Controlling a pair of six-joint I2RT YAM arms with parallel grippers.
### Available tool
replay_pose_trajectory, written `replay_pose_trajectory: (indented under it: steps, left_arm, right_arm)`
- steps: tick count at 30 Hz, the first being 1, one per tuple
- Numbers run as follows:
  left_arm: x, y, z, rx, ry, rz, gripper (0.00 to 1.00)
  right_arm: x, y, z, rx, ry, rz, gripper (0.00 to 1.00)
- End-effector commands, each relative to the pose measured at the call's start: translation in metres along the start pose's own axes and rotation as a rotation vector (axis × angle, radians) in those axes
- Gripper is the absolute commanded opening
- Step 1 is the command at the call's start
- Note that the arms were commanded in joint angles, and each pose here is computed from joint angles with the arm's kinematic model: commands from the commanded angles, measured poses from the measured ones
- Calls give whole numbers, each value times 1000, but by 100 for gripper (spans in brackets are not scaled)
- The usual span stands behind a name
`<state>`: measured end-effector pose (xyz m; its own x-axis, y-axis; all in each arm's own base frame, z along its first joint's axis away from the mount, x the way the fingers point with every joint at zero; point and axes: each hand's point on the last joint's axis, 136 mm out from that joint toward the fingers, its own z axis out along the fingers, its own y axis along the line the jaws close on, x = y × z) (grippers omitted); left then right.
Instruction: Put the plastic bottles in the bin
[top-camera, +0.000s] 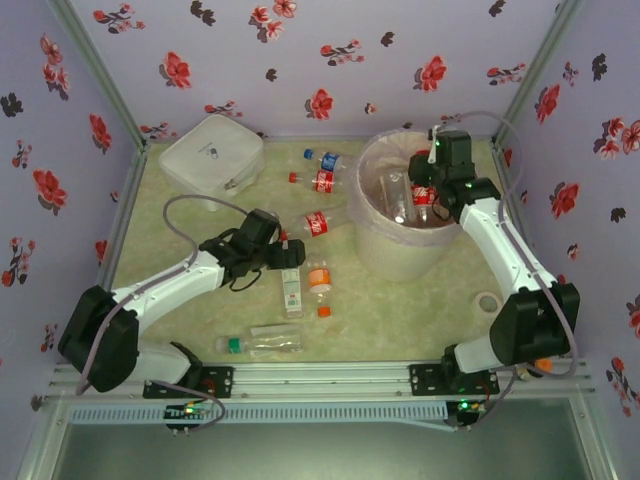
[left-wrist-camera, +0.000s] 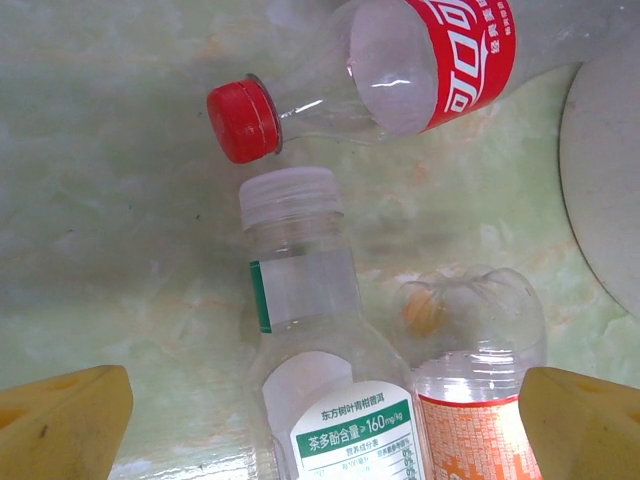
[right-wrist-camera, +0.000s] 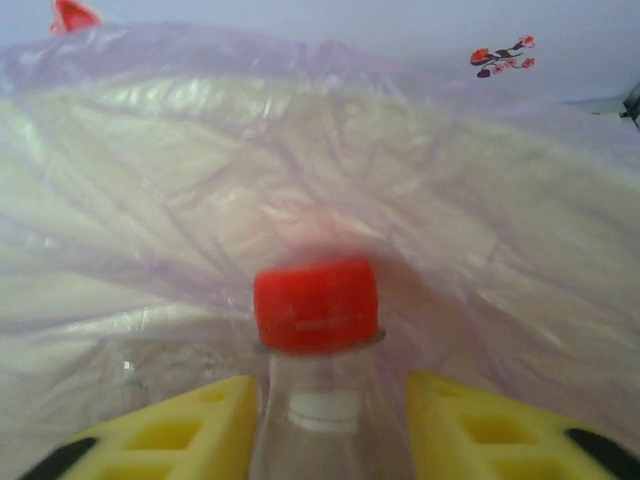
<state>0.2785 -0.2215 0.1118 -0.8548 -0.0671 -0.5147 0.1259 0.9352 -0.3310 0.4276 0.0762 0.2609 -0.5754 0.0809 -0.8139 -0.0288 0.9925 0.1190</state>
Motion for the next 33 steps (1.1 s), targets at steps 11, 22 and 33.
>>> replay_pose_trajectory:
  steps: [11, 22, 33]
  left_arm:
    - [43, -11, -42, -56, 234, 99, 100]
    - [110, 0, -134, -212, 449, 174, 100]
    - [169, -8, -105, -47, 515, 459, 100]
  right_arm:
    - [-30, 17, -92, -115, -96, 34, 74]
    - [-54, 37, -102, -231, -177, 69, 91]
    - [-53, 39, -105, -238, -163, 24, 91]
